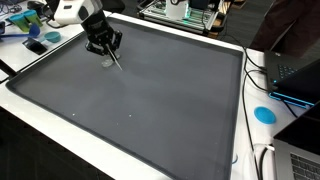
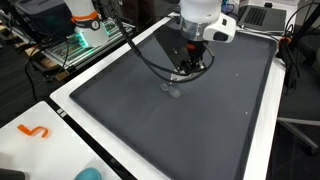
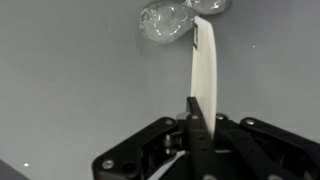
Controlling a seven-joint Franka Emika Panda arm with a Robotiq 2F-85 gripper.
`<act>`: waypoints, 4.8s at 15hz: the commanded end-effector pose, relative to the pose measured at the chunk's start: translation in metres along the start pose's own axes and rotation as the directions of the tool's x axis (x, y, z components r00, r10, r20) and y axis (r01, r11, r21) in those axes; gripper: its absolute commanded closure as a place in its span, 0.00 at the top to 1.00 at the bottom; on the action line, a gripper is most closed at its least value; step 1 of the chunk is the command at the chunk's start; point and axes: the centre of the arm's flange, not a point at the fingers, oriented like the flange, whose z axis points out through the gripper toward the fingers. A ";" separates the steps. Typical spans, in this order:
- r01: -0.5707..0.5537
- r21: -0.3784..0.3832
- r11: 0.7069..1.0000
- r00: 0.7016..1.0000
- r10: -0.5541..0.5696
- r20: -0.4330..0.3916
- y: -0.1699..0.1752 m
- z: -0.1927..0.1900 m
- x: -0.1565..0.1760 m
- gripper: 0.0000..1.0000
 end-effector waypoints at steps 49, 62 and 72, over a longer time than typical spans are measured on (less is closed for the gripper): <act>-0.037 -0.019 0.999 0.994 0.038 0.102 0.020 0.085 -0.096 0.01; -0.156 -0.017 0.988 0.984 0.157 0.089 0.023 0.081 -0.132 0.01; -0.273 -0.105 0.956 0.959 0.279 0.048 0.030 0.083 -0.154 0.01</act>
